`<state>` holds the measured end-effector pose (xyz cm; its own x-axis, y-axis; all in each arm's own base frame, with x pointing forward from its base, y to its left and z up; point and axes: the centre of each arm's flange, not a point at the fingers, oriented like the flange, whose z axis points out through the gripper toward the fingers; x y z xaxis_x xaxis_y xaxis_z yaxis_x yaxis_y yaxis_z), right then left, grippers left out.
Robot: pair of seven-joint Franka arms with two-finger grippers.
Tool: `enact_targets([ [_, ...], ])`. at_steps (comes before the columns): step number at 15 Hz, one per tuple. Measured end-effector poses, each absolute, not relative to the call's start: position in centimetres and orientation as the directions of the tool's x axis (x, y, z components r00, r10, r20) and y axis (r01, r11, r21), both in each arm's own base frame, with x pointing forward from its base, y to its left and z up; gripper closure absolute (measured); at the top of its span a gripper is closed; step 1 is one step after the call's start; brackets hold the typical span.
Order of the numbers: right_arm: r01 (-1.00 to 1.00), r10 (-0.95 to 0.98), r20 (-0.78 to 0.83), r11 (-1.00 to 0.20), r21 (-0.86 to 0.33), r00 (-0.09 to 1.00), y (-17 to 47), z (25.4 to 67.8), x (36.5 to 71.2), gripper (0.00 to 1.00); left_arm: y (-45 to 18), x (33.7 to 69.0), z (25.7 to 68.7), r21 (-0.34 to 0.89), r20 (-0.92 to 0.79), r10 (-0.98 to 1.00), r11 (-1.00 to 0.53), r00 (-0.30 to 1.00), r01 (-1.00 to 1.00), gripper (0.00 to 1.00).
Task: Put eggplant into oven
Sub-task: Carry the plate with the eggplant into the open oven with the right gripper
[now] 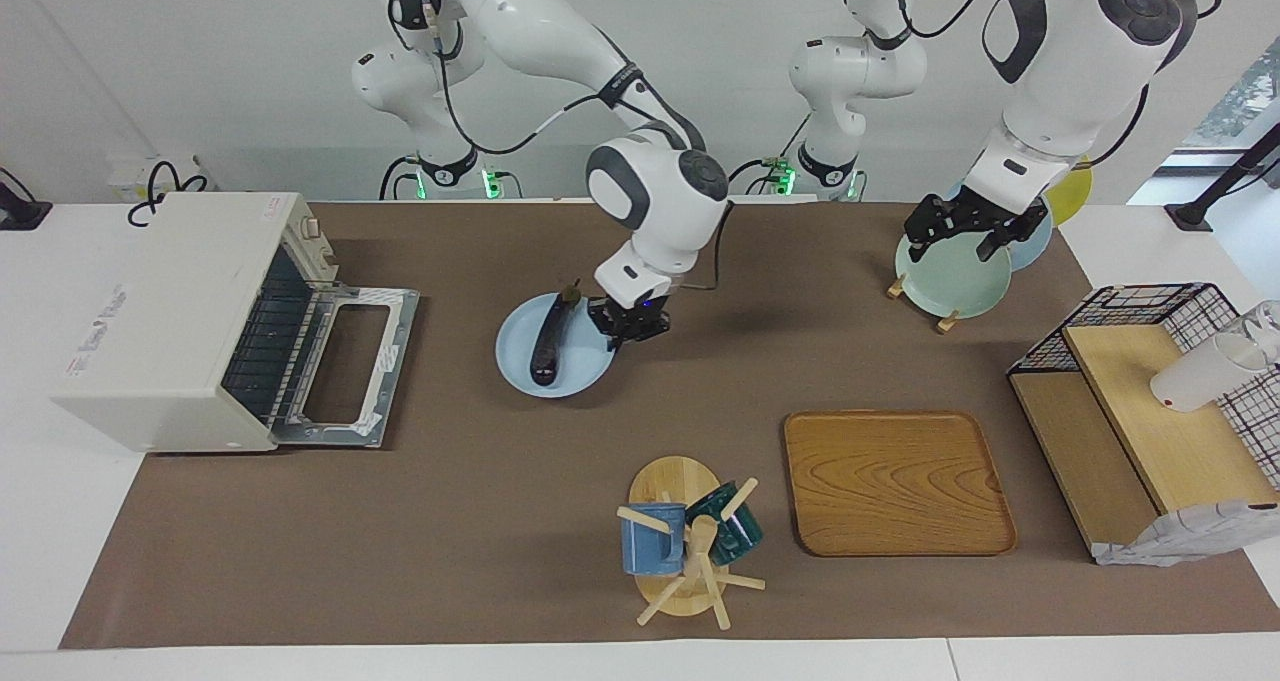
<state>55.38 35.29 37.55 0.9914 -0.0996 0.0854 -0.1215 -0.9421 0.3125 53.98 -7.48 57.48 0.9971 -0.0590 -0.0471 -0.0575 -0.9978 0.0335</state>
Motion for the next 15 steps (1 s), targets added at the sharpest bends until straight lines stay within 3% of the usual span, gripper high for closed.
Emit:
enact_targets([
  [3, -0.154, -0.143, 0.059, -0.938, 0.311, 0.988, 25.6, 40.3, 58.2, 0.97, -7.5, 54.0, 57.5, 0.034, -0.048, -0.060, -0.998, 0.997, -0.058, 0.00],
  [7, -0.117, -0.131, -0.023, -0.941, 0.317, 0.991, 13.2, 41.5, 57.7, 0.97, -7.5, 54.0, 57.5, 0.033, -0.048, -0.060, -0.998, 0.997, -0.058, 0.00],
  [15, -0.068, -0.096, -0.083, -0.955, 0.289, 0.992, 1.7, 39.0, 57.4, 0.97, -7.2, 54.0, 57.5, 0.033, -0.048, -0.054, -0.998, 0.997, -0.053, 0.00],
])
